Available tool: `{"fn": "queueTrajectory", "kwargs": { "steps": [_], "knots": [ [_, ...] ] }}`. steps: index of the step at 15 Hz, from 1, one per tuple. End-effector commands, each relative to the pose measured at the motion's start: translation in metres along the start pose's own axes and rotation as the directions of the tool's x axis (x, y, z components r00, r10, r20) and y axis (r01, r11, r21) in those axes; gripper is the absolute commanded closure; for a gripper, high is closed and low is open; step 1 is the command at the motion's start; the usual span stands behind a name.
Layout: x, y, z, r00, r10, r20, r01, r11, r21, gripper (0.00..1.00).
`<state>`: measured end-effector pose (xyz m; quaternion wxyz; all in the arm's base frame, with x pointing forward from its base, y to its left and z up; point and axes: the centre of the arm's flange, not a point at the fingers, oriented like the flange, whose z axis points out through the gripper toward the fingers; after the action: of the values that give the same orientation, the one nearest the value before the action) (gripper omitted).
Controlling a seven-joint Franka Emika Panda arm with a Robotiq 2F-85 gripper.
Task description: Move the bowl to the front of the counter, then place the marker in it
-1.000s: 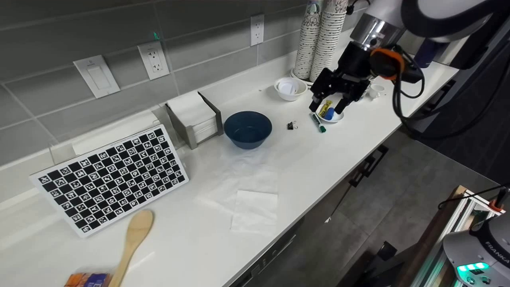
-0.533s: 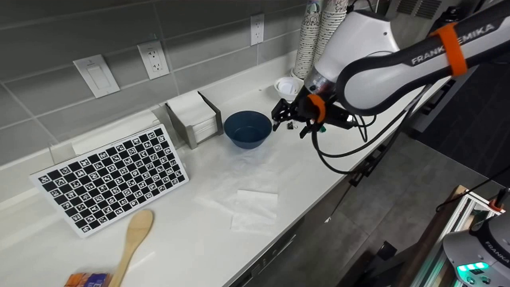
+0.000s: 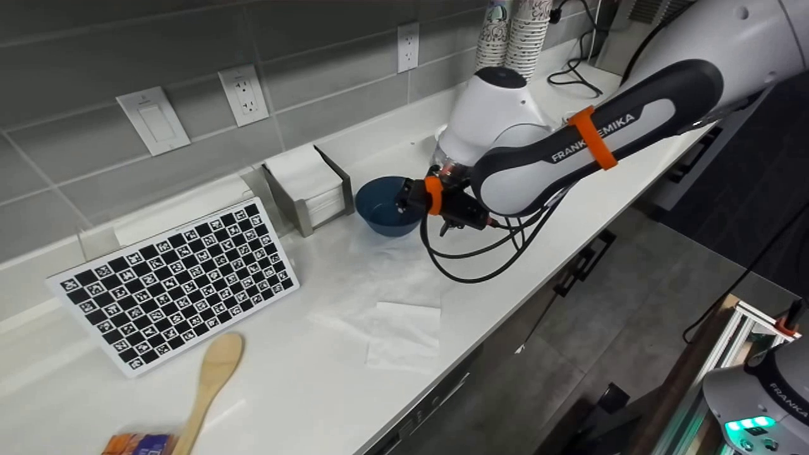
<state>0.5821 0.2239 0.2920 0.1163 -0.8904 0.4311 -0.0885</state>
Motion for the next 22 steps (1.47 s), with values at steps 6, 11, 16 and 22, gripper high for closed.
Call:
{"fn": "queueTrajectory", "kwargs": {
  "steps": [6, 11, 16, 22],
  "knots": [
    [-0.005, -0.051, 0.036, 0.995, 0.098, -0.032, -0.100, 0.994, -0.045, 0.56],
    [0.010, -0.046, 0.021, 0.989, 0.136, -0.057, -0.138, 0.990, -0.036, 0.91],
    [0.031, -0.034, -0.014, 0.984, 0.162, -0.075, -0.164, 0.986, -0.021, 1.00],
    [0.083, 0.002, -0.061, 0.944, 0.316, -0.092, -0.315, 0.949, 0.025, 0.99]
  ]
}}
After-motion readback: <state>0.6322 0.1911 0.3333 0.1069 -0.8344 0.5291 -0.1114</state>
